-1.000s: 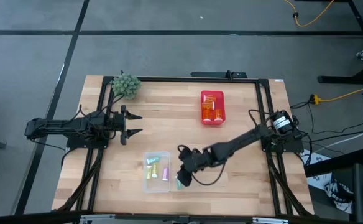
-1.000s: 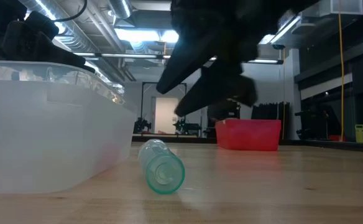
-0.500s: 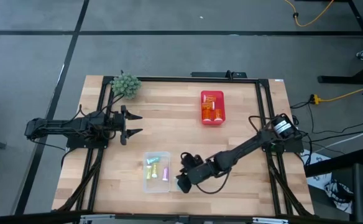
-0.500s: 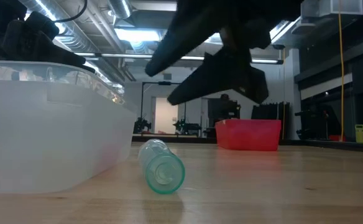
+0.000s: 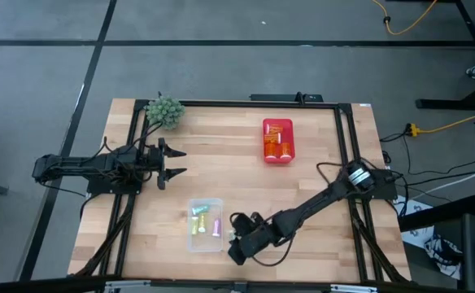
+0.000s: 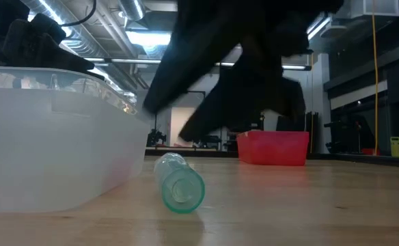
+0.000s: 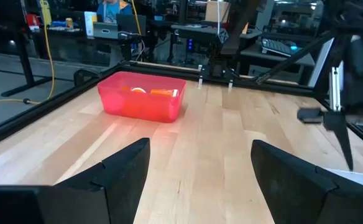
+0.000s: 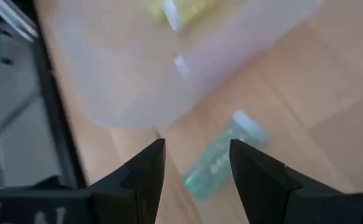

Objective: Pick and place medicine bottles into bin by pill shape (circle, oval)
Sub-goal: Put the small green pill bottle into the transparent bin

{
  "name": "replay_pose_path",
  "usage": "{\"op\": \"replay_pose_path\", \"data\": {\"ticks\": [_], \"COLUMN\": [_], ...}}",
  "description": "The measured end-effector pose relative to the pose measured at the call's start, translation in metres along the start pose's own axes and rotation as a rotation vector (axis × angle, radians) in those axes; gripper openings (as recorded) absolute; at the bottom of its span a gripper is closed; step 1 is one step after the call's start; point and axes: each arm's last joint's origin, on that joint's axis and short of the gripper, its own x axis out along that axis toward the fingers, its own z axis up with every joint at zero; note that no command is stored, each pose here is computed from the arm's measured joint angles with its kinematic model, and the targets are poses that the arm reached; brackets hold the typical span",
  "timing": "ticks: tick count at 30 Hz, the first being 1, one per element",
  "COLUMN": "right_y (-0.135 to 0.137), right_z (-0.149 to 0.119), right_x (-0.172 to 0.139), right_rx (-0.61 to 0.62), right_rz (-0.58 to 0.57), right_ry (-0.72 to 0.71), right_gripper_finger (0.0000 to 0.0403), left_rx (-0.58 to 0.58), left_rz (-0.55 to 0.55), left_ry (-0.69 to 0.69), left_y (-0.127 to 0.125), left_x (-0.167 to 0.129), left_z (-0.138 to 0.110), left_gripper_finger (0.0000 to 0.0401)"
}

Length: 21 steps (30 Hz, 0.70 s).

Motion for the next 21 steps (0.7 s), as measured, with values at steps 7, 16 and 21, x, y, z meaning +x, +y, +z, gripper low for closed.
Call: {"op": "replay_pose_path", "data": {"ticks": [7,16,21], "right_y": [0.009,0.014,0.009], "right_z": [-0.003,-0.010,-0.011], "right_x": [0.019,0.038,0.036], "right_rx": [-0.048,-0.078,-0.123], "right_rz": [-0.210,-0.259,-0.302], "right_ry": [0.046,0.077,0.110], "right_gripper_finger": [0.0181,0.0181,0.0181], "left_rx": [-0.008,-0.035,-0.051], "left_rz": [0.000,0.000,0.000], "left_ry": [0.000,0.000,0.000], "left_y": [0.000,0.000,0.000], "left_x": [0.000,0.000,0.000], "left_z": [0.000,0.000,0.000], "left_gripper_finger": [0.0273,0.0273,0.0273]}}
